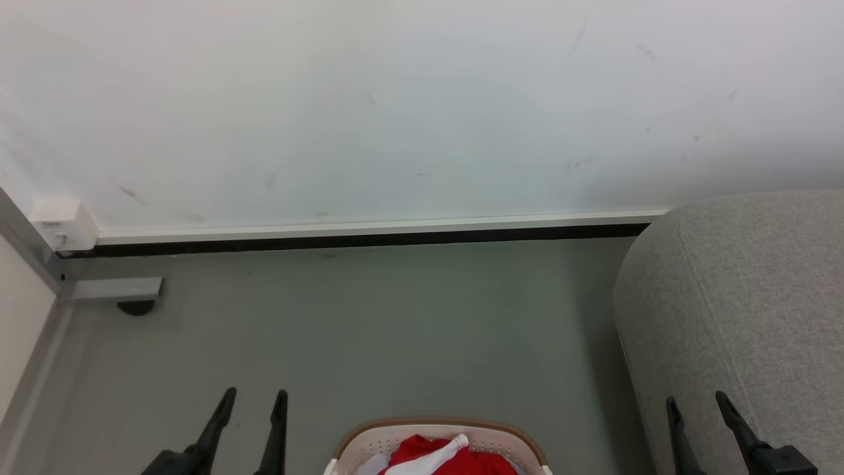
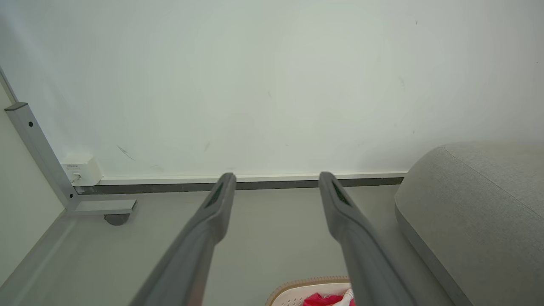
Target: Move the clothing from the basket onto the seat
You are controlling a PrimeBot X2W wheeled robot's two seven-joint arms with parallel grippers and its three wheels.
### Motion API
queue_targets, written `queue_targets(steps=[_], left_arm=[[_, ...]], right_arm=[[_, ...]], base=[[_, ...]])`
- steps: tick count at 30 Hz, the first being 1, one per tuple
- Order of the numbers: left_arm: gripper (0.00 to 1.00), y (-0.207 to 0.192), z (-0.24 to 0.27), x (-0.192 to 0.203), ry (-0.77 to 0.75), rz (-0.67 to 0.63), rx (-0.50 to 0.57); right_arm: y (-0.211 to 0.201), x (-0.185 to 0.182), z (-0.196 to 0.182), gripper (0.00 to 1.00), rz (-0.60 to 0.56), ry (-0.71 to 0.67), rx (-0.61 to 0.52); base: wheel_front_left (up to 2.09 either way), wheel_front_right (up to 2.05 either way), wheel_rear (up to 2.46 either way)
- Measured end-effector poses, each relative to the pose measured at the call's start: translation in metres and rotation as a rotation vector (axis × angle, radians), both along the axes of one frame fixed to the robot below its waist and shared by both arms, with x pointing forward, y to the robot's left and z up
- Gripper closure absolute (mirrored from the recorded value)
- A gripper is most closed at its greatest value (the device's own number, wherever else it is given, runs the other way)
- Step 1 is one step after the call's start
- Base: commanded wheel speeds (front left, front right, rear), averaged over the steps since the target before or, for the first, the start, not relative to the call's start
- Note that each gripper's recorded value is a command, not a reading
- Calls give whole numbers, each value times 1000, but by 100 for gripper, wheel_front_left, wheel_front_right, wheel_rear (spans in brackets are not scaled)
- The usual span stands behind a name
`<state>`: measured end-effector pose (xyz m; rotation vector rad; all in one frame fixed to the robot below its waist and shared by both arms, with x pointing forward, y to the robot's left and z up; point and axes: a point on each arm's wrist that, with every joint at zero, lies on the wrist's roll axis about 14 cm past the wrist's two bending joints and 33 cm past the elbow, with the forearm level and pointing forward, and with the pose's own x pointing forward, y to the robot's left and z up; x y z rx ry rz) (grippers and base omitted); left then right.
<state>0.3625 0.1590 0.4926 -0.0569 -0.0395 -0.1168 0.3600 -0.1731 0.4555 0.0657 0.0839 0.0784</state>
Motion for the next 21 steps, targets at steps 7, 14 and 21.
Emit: queue_targets(steps=[7,14,21], left_arm=[[0,-12,-9,7,29,-37,-10],[0,-52,-18,44,50,-160,-15],[0,-109,-79,68,213,-374,65]], right_arm=[[-3,5,3,0,-16,-10,31],[-3,35,20,0,-15,-71,37],[-3,71,20,0,-7,-95,17]], base=[[0,0,0],[0,0,0],[0,0,0]])
